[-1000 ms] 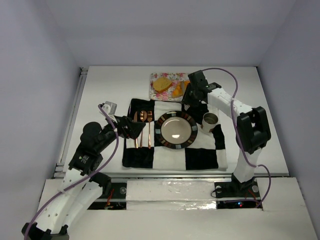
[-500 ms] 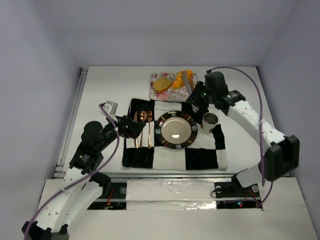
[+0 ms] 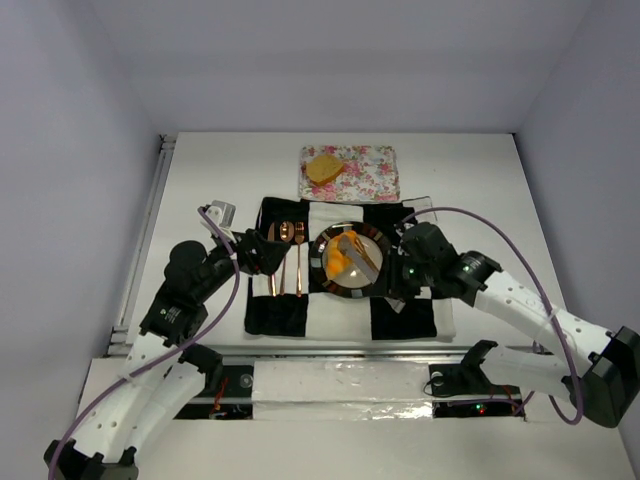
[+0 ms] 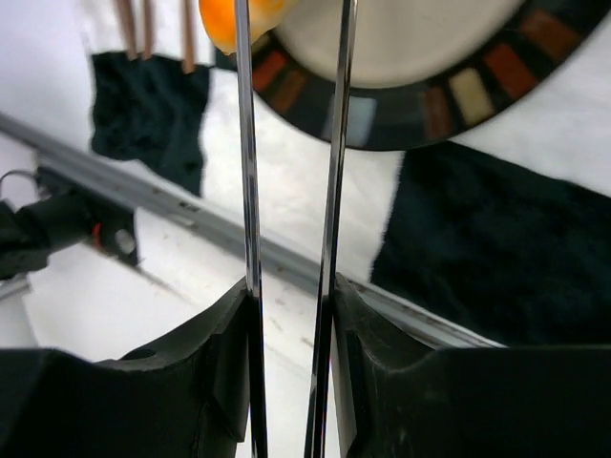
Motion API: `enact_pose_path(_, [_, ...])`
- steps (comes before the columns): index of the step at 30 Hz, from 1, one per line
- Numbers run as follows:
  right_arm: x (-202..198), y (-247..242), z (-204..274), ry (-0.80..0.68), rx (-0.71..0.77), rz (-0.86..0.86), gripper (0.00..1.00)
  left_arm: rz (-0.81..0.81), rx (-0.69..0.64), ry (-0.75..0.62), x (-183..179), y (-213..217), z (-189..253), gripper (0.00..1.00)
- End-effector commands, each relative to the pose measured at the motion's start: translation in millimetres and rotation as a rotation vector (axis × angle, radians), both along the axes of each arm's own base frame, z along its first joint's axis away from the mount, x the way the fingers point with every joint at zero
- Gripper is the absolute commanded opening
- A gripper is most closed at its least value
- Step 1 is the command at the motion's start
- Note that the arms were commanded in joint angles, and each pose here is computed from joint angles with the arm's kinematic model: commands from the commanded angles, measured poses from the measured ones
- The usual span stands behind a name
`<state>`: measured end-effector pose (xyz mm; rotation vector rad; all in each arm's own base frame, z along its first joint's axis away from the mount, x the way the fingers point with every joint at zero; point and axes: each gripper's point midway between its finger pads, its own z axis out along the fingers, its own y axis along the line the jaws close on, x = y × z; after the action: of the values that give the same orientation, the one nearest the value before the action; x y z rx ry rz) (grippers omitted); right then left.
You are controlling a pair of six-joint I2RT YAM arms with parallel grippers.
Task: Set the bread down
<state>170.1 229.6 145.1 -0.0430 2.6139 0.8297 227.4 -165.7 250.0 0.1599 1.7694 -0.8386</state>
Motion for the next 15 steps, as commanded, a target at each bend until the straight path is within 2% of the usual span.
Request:
enact_pose_path(1, [-2.7,5.0,-0.1,-0.018,0.055,-0.004,0.24,0.013,-0.003,-0.045,4.4,0.7,10.3,0.81])
enact_pose_path(5, [-3.2,5.0,-9.2,-0.011,0.053,-0.005,0.31,0.017,0.0,-0.039,5.7,0.9,8.6,0.81])
enact_pose_path(9, [2.0,6.1,1.5,-0.043,0.069,-0.019,0.52,0.017,0.003,-0.036,6.4,0.7,7.4,0.81])
enact_pose_path(12, [8.5,4.7,19.8,-0.082,0.081,-0.049,0.57,0.013,0.0,-0.038,5.4,0.2,8.2,0.81])
enact_pose_path(15, [16.0,2.5,44.7,-0.141,0.104,-0.082,0.56,0.013,-0.001,-0.04,4.8,0.5,8.7,0.81])
